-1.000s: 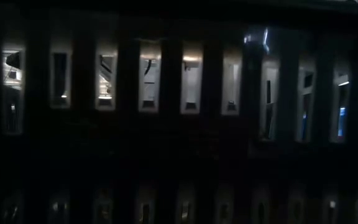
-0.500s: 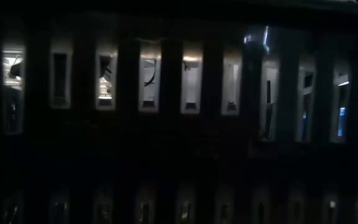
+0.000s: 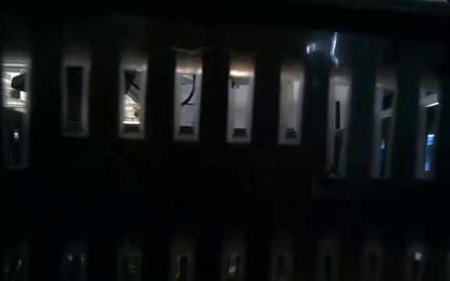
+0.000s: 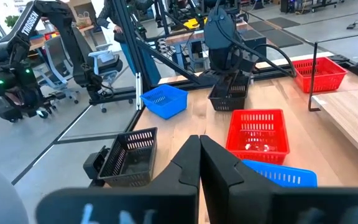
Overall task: Stack baskets on shelf by color
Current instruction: Put the left black bin on the shelf
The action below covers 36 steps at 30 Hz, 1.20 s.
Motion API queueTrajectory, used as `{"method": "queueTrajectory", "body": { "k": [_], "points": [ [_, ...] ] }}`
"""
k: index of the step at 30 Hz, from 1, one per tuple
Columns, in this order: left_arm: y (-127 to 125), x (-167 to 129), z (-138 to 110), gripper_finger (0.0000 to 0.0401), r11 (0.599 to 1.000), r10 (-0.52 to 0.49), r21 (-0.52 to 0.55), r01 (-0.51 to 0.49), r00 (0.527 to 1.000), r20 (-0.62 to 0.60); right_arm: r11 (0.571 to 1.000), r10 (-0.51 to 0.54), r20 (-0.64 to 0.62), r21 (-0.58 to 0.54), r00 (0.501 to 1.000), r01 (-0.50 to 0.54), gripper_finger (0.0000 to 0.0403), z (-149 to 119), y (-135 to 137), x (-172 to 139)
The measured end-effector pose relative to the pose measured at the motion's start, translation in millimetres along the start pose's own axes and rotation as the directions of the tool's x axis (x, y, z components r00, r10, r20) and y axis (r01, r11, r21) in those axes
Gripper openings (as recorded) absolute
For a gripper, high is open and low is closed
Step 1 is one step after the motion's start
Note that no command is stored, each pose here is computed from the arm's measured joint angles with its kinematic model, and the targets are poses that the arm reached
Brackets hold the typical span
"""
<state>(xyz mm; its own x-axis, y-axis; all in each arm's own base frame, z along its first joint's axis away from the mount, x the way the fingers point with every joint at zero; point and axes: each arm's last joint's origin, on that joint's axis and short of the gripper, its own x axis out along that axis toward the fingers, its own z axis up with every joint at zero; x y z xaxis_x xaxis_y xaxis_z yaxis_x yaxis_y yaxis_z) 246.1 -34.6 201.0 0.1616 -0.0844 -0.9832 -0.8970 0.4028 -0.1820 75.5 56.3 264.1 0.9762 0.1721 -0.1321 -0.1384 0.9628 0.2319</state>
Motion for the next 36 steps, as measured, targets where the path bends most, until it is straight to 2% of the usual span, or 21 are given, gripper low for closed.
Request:
{"method": "queueTrajectory", "body": {
  "k": [13, 15, 19, 25, 31, 36],
  "points": [
    [-6, 30, 2, 0.0077, 0.995, 0.101, -0.003, -0.101, 0.994, -0.032, 1.000, -0.001, -0.002, -0.002, 1.000, 0.001, 0.0006, 0, 0, 0],
    [-7, 35, 3, 0.0077, 0.992, 0.116, 0.054, -0.114, 0.993, -0.036, 1.000, -0.001, -0.003, -0.003, 1.000, 0.001, 0.0006, 0, 0, 0],
    [-10, 44, 4, 0.0072, 0.967, 0.124, 0.233, -0.108, 0.991, -0.058, 1.000, -0.007, -0.006, -0.008, 1.000, 0.007, 0.0006, -1, 0, 0],
    [-9, 48, 3, 0.0010, 0.959, 0.141, 0.261, -0.114, 0.986, -0.089, 0.999, -0.034, 0.004, -0.010, 0.999, 0.034, 0.0006, -1, -1, 0],
    [-7, 42, 3, 0.0002, 0.956, 0.150, 0.277, -0.097, 0.972, -0.178, 0.999, -0.035, 0.004, -0.011, 0.999, 0.035, 0.0006, -1, -1, 0],
    [-16, 14, 5, 0.0000, 0.900, 0.237, 0.405, -0.161, 0.960, -0.146, 0.999, -0.036, 0.004, -0.014, 0.999, 0.036, 0.0006, -1, -1, 0]
  ]
}}
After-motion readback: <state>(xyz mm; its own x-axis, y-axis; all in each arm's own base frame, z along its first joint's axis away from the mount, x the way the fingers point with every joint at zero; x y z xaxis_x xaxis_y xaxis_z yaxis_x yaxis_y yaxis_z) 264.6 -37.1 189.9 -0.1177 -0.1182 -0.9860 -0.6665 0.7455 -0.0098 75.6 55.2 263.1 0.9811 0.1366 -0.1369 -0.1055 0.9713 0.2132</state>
